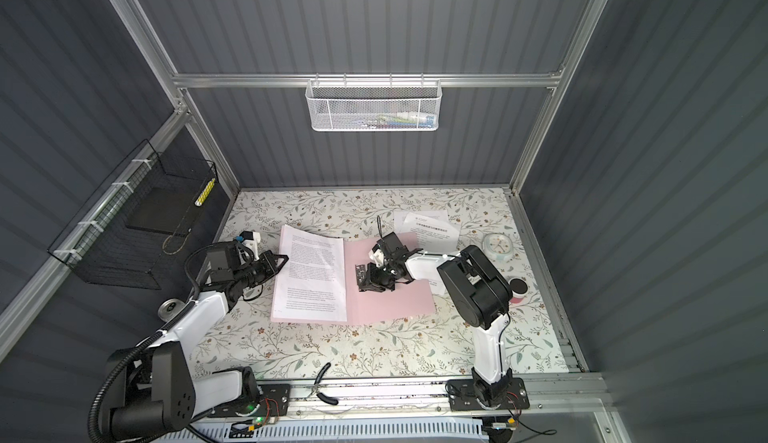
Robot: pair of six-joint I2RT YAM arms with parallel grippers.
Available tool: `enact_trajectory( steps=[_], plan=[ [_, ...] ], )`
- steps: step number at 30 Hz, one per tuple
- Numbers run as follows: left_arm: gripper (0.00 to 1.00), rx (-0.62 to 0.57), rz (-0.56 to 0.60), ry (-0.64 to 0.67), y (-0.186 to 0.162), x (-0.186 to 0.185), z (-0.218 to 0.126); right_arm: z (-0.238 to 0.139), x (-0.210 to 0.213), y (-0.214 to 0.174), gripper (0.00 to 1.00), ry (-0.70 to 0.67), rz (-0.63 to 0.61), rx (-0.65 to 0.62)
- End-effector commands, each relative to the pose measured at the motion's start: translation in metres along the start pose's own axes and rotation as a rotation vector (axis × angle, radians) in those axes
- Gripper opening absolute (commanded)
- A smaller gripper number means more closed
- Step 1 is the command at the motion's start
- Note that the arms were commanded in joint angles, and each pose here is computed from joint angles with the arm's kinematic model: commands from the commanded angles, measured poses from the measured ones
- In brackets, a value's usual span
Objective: Put the files into the folder
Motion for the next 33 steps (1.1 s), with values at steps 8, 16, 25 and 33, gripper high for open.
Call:
enact_trajectory(
  steps=[8,16,25,33],
  plan=[
    [0.00,0.009,0.013,0.001,-0.003,0.003,0.003,0.009,-0.002,0.002,0.07,0.001,0.005,0.020],
    [0.00,0.001,0.015,0.008,-0.002,0.001,0.000,0.009,-0.015,0.000,0.00,-0.150,0.035,0.053],
    [0.00,-0.011,0.023,0.011,0.000,-0.002,-0.003,0.016,-0.041,-0.013,0.00,-0.316,0.080,0.143],
    [0.00,-0.022,0.030,-0.001,0.003,-0.008,-0.008,0.018,-0.041,-0.012,0.00,-0.380,0.073,0.187]
  ],
)
Point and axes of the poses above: each gripper's point midway between its finger pads, its own z axis out along the fingers, its own x axis along the line the jaws close on, y = z × x, the point moved 9 cm from there along -z, back along the fingers, and after that the axes turned 2 degrees about -z, right-handed, at the moved point
